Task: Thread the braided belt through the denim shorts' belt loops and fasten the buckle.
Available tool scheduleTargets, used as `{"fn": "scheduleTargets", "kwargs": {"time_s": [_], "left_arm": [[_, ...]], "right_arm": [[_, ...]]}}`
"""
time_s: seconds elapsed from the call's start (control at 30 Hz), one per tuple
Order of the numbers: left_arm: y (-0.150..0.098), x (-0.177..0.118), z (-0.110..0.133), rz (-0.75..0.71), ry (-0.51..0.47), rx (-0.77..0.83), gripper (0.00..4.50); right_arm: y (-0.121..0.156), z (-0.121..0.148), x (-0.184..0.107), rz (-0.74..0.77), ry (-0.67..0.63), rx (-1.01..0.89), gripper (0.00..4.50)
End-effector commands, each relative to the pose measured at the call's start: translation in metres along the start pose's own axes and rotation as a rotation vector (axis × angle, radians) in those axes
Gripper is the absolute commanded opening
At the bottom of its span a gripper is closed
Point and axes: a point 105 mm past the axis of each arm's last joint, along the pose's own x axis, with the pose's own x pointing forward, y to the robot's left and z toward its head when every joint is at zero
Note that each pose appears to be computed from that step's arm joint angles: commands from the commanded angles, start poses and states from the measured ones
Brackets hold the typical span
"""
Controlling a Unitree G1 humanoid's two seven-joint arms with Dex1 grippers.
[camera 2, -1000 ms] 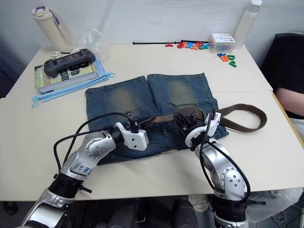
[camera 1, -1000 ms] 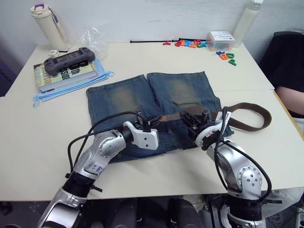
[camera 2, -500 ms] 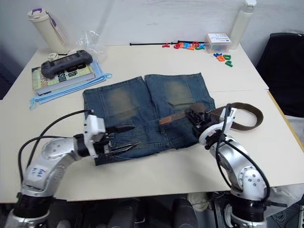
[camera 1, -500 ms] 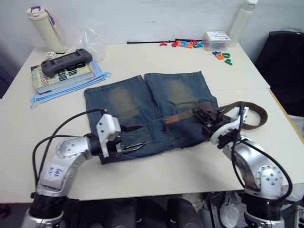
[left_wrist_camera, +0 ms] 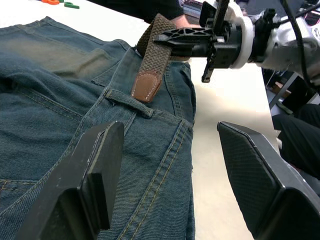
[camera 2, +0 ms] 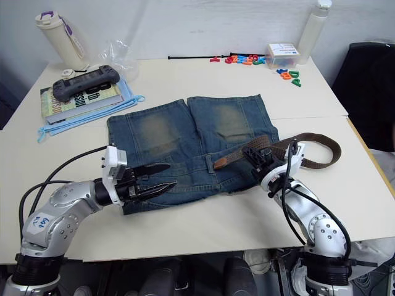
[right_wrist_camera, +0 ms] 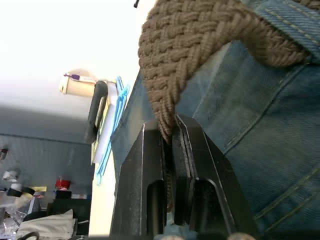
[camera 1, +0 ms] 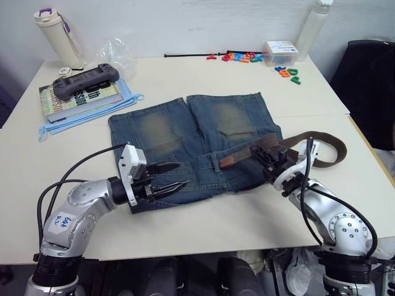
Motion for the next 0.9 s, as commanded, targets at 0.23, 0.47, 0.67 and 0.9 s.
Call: {"fn": "scheduleTargets", "kwargs": {"time_s": [0.23,0.47,0.67,0.9], "left_arm": [[-0.002,-0.001,0.014,0.004,-0.031,0.043,3.3],[0.0,0.0,0.012,0.014,-0.031,0.041,3.3],[0.0,0.002,0.011,0.012,-0.029,0.044,3.3],[-0.001,0.005,0.011,0.006,-0.029,0.044,3.3]], "right_arm": [[0.008,-0.016,0.011,0.112,0.02,-0.02,0.0],[0.008,-0.031,0.016,0.123,0.078,-0.001,0.0],[0.001,-0.037,0.025,0.09,0.086,-0.007,0.0],[0.004,-0.016,0.023,0.131,0.007,-0.108,0.0]]}}
